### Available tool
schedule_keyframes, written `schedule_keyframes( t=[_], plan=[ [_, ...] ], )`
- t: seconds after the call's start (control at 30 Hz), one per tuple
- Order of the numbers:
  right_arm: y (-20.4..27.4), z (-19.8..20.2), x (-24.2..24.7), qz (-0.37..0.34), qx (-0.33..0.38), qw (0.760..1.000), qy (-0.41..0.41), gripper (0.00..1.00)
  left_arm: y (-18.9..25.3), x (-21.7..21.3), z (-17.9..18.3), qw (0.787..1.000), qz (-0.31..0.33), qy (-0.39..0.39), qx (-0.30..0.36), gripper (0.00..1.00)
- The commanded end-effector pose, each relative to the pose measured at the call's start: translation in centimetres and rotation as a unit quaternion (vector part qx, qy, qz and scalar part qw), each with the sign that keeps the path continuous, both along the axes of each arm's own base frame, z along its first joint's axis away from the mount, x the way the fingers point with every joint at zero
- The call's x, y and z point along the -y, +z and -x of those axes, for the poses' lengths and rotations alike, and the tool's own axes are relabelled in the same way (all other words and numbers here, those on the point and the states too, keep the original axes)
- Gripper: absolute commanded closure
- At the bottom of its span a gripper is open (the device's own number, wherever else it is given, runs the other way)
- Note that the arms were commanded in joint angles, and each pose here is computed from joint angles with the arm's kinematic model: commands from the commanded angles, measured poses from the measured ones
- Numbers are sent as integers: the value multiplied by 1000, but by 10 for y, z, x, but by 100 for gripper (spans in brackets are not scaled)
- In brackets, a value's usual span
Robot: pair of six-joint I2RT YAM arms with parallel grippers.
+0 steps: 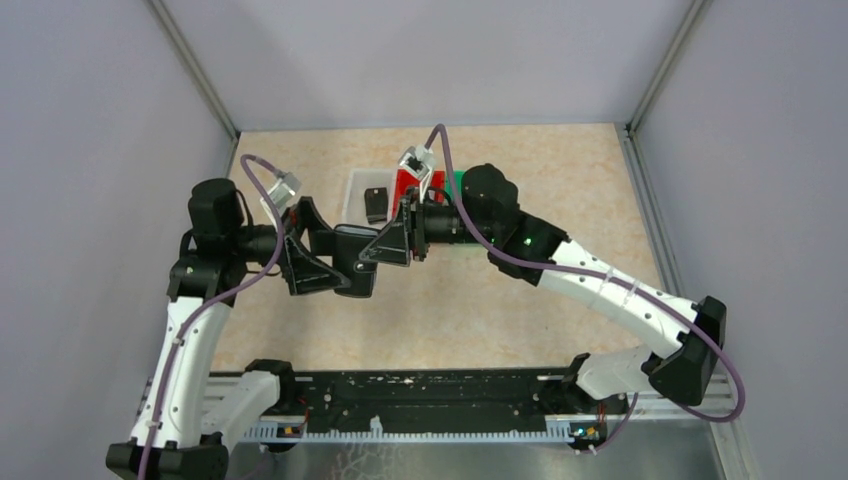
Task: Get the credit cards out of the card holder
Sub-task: Open the card holder.
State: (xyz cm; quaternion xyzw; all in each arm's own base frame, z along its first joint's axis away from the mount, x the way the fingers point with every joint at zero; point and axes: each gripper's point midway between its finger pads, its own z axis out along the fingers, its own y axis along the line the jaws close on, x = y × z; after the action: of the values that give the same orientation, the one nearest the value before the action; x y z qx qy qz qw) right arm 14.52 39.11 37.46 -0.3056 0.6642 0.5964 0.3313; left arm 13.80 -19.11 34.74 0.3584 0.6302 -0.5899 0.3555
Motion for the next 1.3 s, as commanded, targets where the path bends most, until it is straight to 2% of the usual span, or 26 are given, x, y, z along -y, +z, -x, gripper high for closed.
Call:
schedule_keyframes(
  t=[0.0,0.2,0.37,0.47,0.5,0.53,0.63,0.7,0.8,0.93,1.1,1.17,1.27],
  plan=[
    [74,10,14,-90,72,993,5,85,-2,-1,15,1000,6,-18,10,2],
    [75,10,9,-96,67,993,14,84,-8,-1,18,1000,7,-21,-6,24],
    [69,4,0,-95,55,994,13,84,-11,0,13,1000,7,-16,-19,51],
    [67,0,-4,-96,52,994,6,83,-13,0,11,1000,5,-11,-20,64],
    [67,-2,-5,-96,52,994,0,80,-15,0,10,1000,4,-9,-22,68],
    [66,-5,-6,-94,51,994,-8,72,-16,0,9,1000,3,-6,-21,73],
    [61,-31,-5,-71,39,993,-83,34,-21,0,-5,999,-10,34,-11,88],
    [49,-57,4,-31,21,986,-163,16,-27,-2,-23,996,-27,82,7,97],
    [37,-82,22,14,8,966,-259,7,-34,-9,-49,987,-52,149,30,100],
    [22,-89,33,78,12,938,-338,8,-39,-17,-71,975,-70,206,40,100],
    [4,-85,24,143,16,919,-368,21,-44,-23,-85,966,-84,240,43,100],
    [0,-83,15,156,20,918,-365,26,-44,-25,-88,963,-88,251,50,100],
    [-5,-82,2,170,24,918,-357,39,-45,-28,-90,959,-95,260,57,100]
  ],
)
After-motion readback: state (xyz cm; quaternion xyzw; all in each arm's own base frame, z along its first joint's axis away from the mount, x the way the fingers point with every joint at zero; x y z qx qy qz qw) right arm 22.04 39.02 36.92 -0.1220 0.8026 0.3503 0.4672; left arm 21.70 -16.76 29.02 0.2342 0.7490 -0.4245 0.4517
